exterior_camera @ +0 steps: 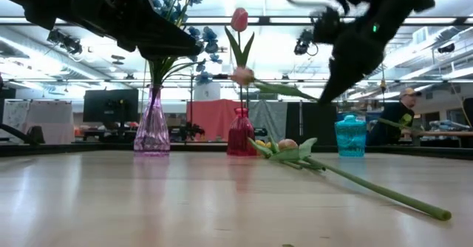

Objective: Sort flowers into vase by color
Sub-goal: Put the pink tulip into the red vase

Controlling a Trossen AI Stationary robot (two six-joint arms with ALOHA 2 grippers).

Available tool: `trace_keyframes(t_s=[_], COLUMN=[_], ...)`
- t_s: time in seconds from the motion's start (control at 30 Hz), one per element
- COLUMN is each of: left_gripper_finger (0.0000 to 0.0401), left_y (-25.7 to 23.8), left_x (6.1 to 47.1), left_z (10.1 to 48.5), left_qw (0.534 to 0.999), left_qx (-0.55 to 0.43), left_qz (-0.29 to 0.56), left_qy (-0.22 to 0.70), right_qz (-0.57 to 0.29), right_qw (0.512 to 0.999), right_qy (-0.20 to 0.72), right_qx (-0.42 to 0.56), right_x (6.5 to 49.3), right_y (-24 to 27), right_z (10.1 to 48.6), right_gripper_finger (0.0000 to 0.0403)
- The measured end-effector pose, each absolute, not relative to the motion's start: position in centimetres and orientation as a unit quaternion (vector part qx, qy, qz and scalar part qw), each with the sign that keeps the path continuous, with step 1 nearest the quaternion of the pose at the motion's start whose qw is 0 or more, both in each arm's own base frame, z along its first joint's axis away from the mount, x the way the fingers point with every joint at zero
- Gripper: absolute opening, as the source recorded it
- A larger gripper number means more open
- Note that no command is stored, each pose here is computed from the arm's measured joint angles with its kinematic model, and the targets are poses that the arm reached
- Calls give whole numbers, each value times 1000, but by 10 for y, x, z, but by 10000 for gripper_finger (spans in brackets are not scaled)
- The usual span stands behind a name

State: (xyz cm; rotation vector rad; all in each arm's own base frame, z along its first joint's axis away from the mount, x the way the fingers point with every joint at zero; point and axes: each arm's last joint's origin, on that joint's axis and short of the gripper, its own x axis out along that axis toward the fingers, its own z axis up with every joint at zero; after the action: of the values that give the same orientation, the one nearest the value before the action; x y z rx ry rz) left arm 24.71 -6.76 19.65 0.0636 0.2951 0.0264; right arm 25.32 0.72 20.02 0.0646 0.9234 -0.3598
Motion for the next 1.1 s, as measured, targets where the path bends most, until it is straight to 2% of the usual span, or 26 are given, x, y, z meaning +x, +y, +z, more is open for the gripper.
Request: trace_keyframes(t_s=[0.17, 0.3, 0.53, 0.7, 0.97, 1.1], left_gripper_finger=[163, 163, 163, 163, 163, 163], left_y=[-67, -67, -67, -67, -67, -67], left_x=[247, 247, 248, 248, 248, 248], left_z=[196, 197, 199, 200, 200, 200], left_qw=[988, 989, 990, 991, 991, 991], left_qx=[31, 31, 29, 28, 27, 27], left_qz=[14, 15, 18, 18, 18, 18], left_qy=[147, 144, 135, 131, 130, 130], right_qz=[-223, -265, -289, -246, -214, -202], right_qw=[858, 853, 930, 967, 966, 959], right_qy=[449, 433, 213, 38, -136, -190], right_qx=[111, 119, 78, 57, 54, 57], right_x=[230, 225, 250, 272, 294, 298], right_y=[-29, -51, -87, -112, -145, -154], right_z=[196, 201, 236, 252, 231, 216], right_gripper_finger=[5, 5, 6, 7, 8, 9])
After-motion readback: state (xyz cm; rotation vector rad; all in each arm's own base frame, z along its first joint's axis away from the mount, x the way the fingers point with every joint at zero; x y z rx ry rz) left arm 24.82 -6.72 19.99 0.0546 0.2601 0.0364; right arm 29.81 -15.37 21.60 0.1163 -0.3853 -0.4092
